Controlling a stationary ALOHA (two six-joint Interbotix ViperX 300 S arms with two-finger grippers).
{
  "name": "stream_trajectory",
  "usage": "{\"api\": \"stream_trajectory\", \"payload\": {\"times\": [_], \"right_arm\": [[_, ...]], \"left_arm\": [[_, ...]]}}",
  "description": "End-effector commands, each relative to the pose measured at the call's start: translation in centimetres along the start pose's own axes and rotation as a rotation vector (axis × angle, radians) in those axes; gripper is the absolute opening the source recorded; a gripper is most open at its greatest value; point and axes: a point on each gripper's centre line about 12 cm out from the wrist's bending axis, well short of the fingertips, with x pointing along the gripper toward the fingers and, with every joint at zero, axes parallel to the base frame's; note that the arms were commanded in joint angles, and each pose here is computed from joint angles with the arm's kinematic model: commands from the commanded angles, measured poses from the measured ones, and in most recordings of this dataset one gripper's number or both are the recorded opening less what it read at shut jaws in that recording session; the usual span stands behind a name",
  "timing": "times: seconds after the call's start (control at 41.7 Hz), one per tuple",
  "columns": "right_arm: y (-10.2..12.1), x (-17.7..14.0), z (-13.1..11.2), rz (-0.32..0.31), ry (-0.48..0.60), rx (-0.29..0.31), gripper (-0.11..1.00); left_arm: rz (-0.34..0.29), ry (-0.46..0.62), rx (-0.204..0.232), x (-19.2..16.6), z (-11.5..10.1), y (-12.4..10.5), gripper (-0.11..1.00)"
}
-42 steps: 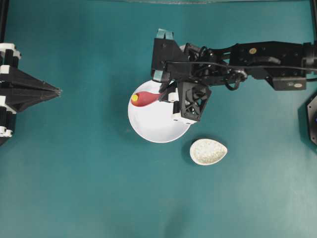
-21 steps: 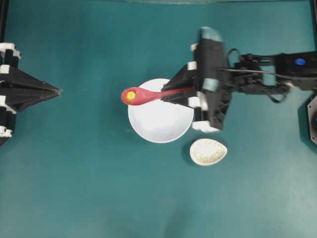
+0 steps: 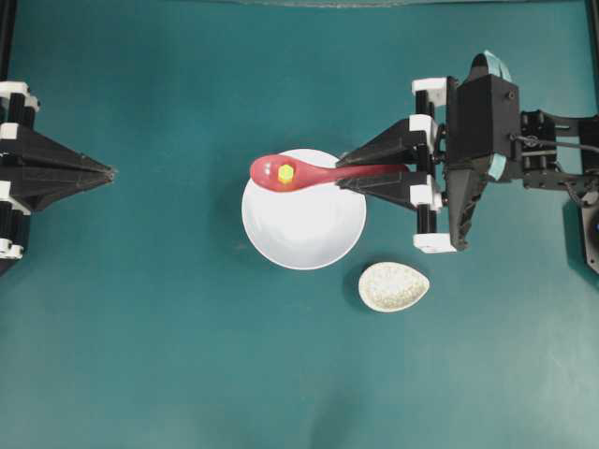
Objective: Scoop the yellow hexagonal prism block from the bowl with a spoon using the right arm.
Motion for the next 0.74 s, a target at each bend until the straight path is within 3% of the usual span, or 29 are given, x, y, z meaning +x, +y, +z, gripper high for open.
{"api": "stream_trajectory", "payload": {"times": [0.0,0.72], "right_arm": [[0.04,-0.53,0.89,0.002,-0.026,-0.001,0.23],[0.21,-0.77,0.27,0.013,0.024,0.001,0.23]], "left_arm": [[0.000,-0.015,0.003,0.23,0.66,0.01,0.00],[0.000,-0.025,0.002,0.13,0.86,0.02,0.00]]}}
